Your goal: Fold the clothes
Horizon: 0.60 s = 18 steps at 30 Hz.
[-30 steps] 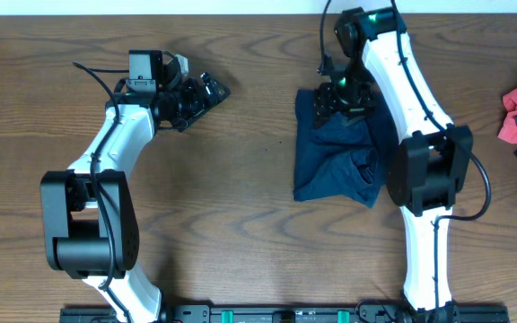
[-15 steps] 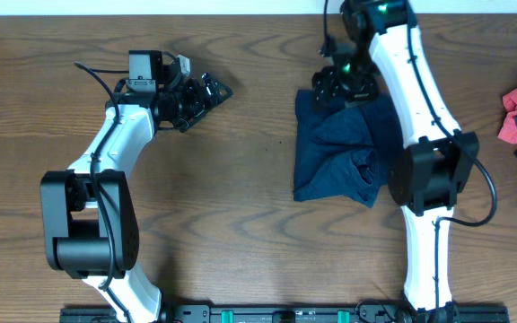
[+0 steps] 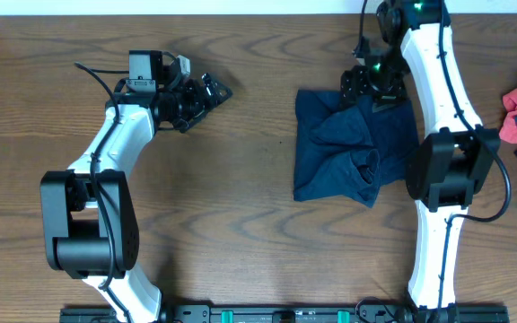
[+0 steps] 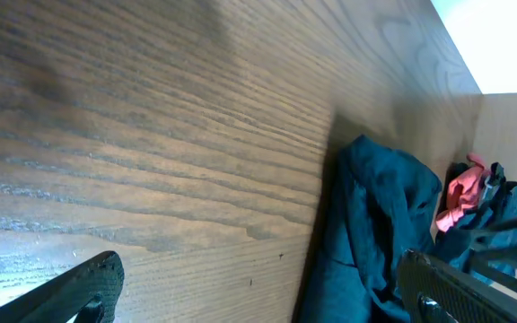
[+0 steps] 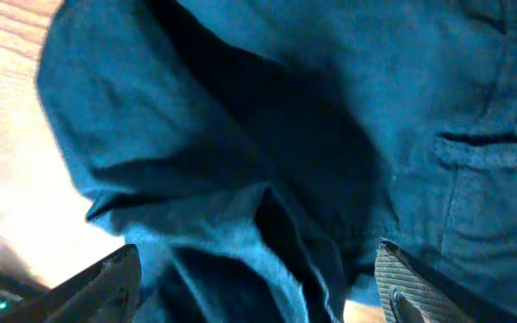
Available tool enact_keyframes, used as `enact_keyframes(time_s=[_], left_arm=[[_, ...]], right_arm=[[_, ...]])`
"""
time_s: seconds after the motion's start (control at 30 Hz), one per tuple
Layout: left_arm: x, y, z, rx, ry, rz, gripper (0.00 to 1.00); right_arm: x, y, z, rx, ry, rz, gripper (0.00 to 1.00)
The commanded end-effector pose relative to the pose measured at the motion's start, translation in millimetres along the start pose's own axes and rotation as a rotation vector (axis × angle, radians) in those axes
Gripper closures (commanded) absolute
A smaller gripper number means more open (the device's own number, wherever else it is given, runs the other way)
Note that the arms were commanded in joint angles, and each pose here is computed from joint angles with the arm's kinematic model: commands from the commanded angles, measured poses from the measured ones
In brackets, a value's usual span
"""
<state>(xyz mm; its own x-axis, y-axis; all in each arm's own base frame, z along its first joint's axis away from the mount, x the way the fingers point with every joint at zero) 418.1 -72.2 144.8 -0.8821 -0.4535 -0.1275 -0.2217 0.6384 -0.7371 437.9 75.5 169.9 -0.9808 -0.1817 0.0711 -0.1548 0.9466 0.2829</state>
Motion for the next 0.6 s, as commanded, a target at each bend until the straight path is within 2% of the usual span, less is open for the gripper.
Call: enact_keyframes(time_s=[0.0, 0.03, 0.1, 0.17, 0.43, 0.57], left_arm=[[-1.7, -13.1, -7.7, 0.043, 0.001, 0.044, 0.02], [-1.6, -13.1, -7.7, 0.043, 0.001, 0.044, 0.02], [-1.7, -13.1, -7.7, 0.043, 0.001, 0.044, 0.02], [-1.6, -13.1, -7.7, 0.043, 0.002, 0.044, 0.02], [-0.3, -12.6, -7.6, 0.042, 0.009, 0.038, 0.02], [1.8, -10.9, -7.6, 0.034, 0.020, 0.027, 0.02]], right_arm=[[0.7, 7.4, 16.9, -0.026, 0.033, -0.002, 0.40], [0.0, 8.3, 19.5, -0.034, 0.032, -0.005, 0.51], [-1.9, 13.7, 22.6, -0.067, 0.023, -0.034, 0.85], [-3.5, 15.3, 23.4, -0.069, 0.016, -0.041, 0.98], [-5.5, 8.7, 21.3, -0.069, 0.000, -0.033, 0.99], [-10.7, -13.0, 12.2, -0.066, -0.047, 0.040, 0.99]])
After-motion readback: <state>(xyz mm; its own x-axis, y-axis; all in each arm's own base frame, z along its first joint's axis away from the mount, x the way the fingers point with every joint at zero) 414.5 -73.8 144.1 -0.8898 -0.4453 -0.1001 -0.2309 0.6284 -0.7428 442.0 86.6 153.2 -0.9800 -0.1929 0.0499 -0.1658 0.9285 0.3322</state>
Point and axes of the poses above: each gripper's point midway between its finger pads, its own z axis out along the fingers, its own y axis along the line the jaws close on, x = y × z, the point moved 7 cm from there along -z, back along the fingers, and after that the axes turned 5 degrees about -z, right-handed, at the moved point
